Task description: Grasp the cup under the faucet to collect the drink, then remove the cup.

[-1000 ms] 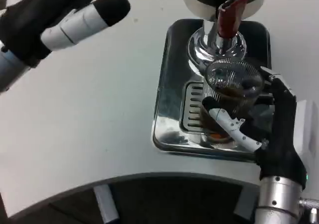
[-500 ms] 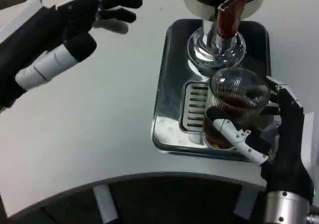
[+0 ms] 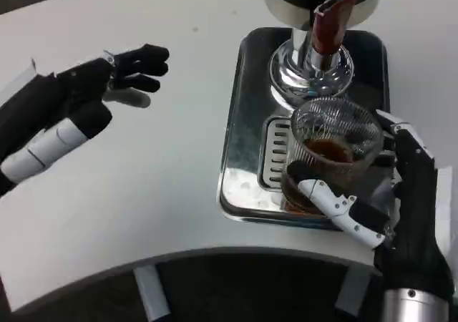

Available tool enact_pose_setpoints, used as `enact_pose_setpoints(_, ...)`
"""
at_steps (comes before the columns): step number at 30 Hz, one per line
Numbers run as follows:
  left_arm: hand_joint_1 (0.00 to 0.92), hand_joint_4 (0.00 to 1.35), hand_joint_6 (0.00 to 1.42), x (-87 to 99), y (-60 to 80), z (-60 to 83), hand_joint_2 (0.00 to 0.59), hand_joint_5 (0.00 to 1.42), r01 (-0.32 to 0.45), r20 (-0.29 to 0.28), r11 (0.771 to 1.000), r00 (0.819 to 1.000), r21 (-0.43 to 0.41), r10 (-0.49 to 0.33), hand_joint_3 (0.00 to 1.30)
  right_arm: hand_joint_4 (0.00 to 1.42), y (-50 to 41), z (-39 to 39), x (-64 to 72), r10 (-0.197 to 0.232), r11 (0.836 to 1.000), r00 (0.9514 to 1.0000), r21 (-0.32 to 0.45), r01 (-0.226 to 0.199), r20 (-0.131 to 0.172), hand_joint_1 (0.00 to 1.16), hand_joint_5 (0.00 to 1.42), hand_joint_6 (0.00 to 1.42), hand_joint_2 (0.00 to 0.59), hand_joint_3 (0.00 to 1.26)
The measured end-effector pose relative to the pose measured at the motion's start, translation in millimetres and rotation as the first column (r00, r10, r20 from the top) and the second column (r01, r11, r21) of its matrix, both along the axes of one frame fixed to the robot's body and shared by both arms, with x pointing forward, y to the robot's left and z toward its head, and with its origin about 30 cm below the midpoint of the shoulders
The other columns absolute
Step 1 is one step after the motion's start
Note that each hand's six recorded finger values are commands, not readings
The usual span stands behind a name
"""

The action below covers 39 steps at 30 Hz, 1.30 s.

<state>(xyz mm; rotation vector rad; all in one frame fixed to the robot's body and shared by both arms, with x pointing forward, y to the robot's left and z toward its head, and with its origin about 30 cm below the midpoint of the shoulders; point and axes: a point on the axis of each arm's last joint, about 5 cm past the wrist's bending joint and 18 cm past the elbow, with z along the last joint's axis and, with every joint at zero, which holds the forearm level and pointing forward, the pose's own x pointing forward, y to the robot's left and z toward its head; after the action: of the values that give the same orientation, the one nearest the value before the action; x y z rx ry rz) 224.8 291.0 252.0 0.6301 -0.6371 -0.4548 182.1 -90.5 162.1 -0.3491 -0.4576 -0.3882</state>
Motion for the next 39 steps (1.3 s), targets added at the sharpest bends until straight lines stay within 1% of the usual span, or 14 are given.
enact_pose_setpoints(5, 0.000, 0.21, 0.31, -4.9, 2.3, -7.0, 0.112, 0.24, -0.016, -0.015, 1.000, 1.000, -0.001, 0.016, 0.23, 0.83, 1.0, -1.5, -11.8, 0.022, 0.999, 0.9997, -0.028, -0.022, -0.012, 0.95, 1.02, 1.29, 0.140, 0.74)
enact_pose_setpoints(8, 0.000, 0.21, 0.31, -7.6, 2.8, -11.8, 0.112, 0.24, -0.027, -0.029, 1.000, 0.999, -0.006, 0.027, 0.23, 0.83, -0.1, -4.0, -15.7, 0.022, 0.999, 0.9994, -0.033, -0.023, -0.028, 0.95, 1.03, 1.29, 0.139, 0.75)
enact_pose_setpoints(10, 0.000, 0.20, 0.30, -10.3, 2.5, -14.8, 0.112, 0.23, -0.033, -0.034, 0.999, 0.999, 0.002, 0.034, 0.23, 0.84, -1.3, -4.4, -18.8, 0.019, 0.999, 0.9994, -0.038, -0.020, -0.031, 0.95, 1.03, 1.29, 0.139, 0.75)
enact_pose_setpoints(11, 0.000, 0.20, 0.29, -11.9, 2.2, -16.1, 0.113, 0.23, -0.039, -0.031, 0.999, 0.999, 0.012, 0.039, 0.23, 0.84, -1.7, -4.1, -20.6, 0.014, 0.999, 0.9995, -0.049, -0.015, -0.027, 0.95, 1.03, 1.29, 0.139, 0.75)
enact_pose_setpoints(13, 0.000, 0.20, 0.29, -14.1, 0.7, -16.9, 0.113, 0.23, -0.046, -0.027, 0.998, 0.999, 0.036, 0.047, 0.23, 0.84, -1.4, -2.8, -22.0, 0.017, 0.998, 0.9998, -0.064, -0.018, -0.013, 0.95, 1.03, 1.30, 0.139, 0.75)
enact_pose_setpoints(18, 0.000, 0.19, 0.28, -19.0, -3.7, -19.7, 0.113, 0.22, -0.047, -0.016, 0.997, 0.999, 0.058, 0.048, 0.22, 0.84, -1.4, 3.1, -29.1, 0.050, 0.996, 0.9985, -0.071, -0.048, 0.021, 0.95, 1.04, 1.31, 0.138, 0.76)
enact_pose_setpoints(20, 0.000, 0.19, 0.28, -21.1, -5.8, -21.7, 0.113, 0.22, -0.052, -0.016, 0.996, 0.998, 0.072, 0.053, 0.22, 0.84, -1.8, 5.2, -31.9, 0.058, 0.996, 0.9979, -0.073, -0.056, 0.029, 0.95, 1.04, 1.31, 0.138, 0.76)
enact_pose_setpoints(26, 0.000, 0.17, 0.27, -28.4, -11.5, -26.3, 0.113, 0.20, -0.062, 0.004, 0.992, 0.998, 0.106, 0.062, 0.21, 0.86, -2.5, 8.4, -38.8, 0.091, 0.991, 0.9954, -0.102, -0.088, 0.029, 0.95, 1.05, 1.31, 0.138, 0.77)
enact_pose_setpoints(29, 0.000, 0.12, 0.24, -33.5, -14.4, -27.5, 0.113, 0.15, -0.074, 0.023, 0.988, 0.997, 0.139, 0.071, 0.18, 0.86, -2.2, 10.0, -40.7, 0.116, 0.987, 0.9929, -0.118, -0.112, 0.026, 0.95, 1.05, 1.31, 0.138, 0.77)
enact_pose_setpoints(35, 0.000, 0.01, 0.18, -45.3, -19.6, -29.3, 0.111, 0.05, -0.100, 0.074, 0.970, 0.994, 0.220, 0.085, 0.13, 0.86, -3.5, 15.5, -44.2, 0.142, 0.982, 0.9888, -0.132, -0.134, 0.047, 0.95, 1.05, 1.31, 0.138, 0.77)
enact_pose_setpoints(39, 0.000, 0.00, 0.16, -52.7, -20.2, -29.8, 0.111, 0.00, -0.117, 0.101, 0.961, 0.990, 0.250, 0.095, 0.10, 0.86, -3.7, 18.2, -47.5, 0.169, 0.976, 0.9839, -0.150, -0.159, 0.058, 0.95, 1.06, 1.31, 0.138, 0.77)
